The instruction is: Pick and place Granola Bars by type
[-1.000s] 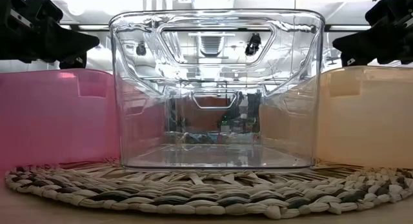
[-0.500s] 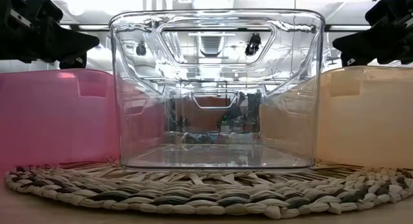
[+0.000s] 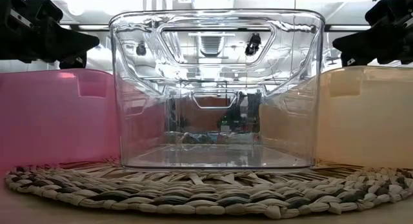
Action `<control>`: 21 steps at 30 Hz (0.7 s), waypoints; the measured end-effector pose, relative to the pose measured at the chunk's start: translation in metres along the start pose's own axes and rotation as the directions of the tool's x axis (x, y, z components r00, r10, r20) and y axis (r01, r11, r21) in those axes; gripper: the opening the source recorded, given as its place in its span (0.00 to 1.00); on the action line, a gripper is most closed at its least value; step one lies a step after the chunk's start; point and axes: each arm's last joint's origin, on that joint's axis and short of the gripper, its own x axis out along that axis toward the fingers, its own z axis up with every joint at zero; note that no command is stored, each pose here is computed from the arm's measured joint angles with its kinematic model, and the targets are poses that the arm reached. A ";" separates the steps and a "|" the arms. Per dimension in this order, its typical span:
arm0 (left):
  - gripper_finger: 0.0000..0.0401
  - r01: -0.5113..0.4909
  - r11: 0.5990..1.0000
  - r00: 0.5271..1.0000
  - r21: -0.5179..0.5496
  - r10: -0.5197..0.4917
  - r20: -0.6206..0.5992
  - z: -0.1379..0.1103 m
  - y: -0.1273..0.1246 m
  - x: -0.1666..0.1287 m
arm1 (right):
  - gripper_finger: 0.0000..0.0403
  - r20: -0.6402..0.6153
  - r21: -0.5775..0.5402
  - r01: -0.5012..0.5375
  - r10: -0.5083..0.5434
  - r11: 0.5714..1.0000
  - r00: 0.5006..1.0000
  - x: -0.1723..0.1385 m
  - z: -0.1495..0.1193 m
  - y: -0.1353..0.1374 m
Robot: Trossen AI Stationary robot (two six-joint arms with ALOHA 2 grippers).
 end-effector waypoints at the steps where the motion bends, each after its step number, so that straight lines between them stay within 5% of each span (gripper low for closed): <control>1: 0.00 0.000 1.000 1.000 0.000 0.000 0.000 0.000 0.000 0.000 | 0.02 -0.001 0.000 0.000 0.000 1.000 1.000 0.000 0.000 0.000; 21: 0.00 0.000 1.000 1.000 0.000 0.000 0.000 0.000 0.000 0.000 | 0.02 0.005 0.004 -0.001 0.001 1.000 1.000 0.000 0.000 0.000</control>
